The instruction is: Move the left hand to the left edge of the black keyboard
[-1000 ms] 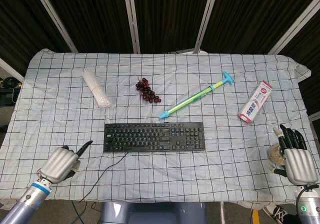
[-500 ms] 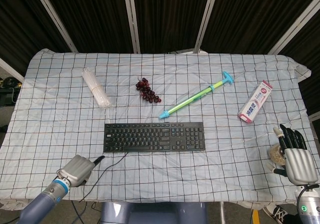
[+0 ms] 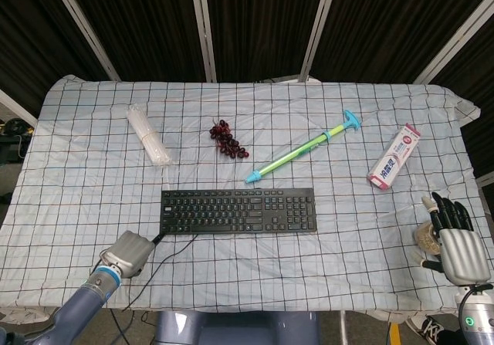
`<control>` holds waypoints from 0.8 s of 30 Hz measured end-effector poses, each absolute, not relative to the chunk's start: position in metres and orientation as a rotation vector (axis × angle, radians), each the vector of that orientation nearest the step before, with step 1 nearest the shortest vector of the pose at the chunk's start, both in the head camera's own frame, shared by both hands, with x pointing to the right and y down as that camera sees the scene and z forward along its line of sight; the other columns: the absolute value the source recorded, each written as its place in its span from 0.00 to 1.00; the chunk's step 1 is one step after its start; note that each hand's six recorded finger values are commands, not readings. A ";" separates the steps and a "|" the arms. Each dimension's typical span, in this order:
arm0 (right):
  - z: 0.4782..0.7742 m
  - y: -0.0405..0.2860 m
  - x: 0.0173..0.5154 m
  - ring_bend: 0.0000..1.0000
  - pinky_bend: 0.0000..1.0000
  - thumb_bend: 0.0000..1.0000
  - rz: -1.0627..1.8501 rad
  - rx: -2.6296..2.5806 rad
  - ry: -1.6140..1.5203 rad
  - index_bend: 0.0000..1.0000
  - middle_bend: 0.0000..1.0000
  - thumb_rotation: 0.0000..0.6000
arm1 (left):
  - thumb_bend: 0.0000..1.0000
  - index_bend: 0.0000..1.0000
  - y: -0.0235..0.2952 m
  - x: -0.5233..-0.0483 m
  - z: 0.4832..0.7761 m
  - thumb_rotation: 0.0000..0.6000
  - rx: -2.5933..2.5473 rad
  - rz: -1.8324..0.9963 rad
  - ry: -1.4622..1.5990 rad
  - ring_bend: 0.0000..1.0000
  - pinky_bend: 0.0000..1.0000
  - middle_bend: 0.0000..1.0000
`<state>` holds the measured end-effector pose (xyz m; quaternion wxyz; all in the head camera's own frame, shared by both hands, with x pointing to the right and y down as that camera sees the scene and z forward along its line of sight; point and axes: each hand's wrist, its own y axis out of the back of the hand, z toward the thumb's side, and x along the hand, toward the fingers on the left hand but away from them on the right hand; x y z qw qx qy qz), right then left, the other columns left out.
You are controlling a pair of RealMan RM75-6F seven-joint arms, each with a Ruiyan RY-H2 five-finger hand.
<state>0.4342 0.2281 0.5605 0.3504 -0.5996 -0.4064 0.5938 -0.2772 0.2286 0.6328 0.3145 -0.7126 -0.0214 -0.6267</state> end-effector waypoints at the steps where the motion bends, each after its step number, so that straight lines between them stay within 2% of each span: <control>1: 0.561 0.228 0.434 0.00 0.00 0.06 1.538 -1.553 -1.053 0.04 0.00 1.00 | 0.77 0.00 0.228 -0.278 0.634 1.00 -1.875 -1.657 -0.056 0.75 0.55 0.87; 24: 0.560 0.228 0.434 0.00 0.00 0.06 1.539 -1.553 -1.058 0.04 0.00 1.00 | 0.77 0.00 0.221 -0.282 0.656 1.00 -1.854 -1.715 -0.064 0.74 0.55 0.87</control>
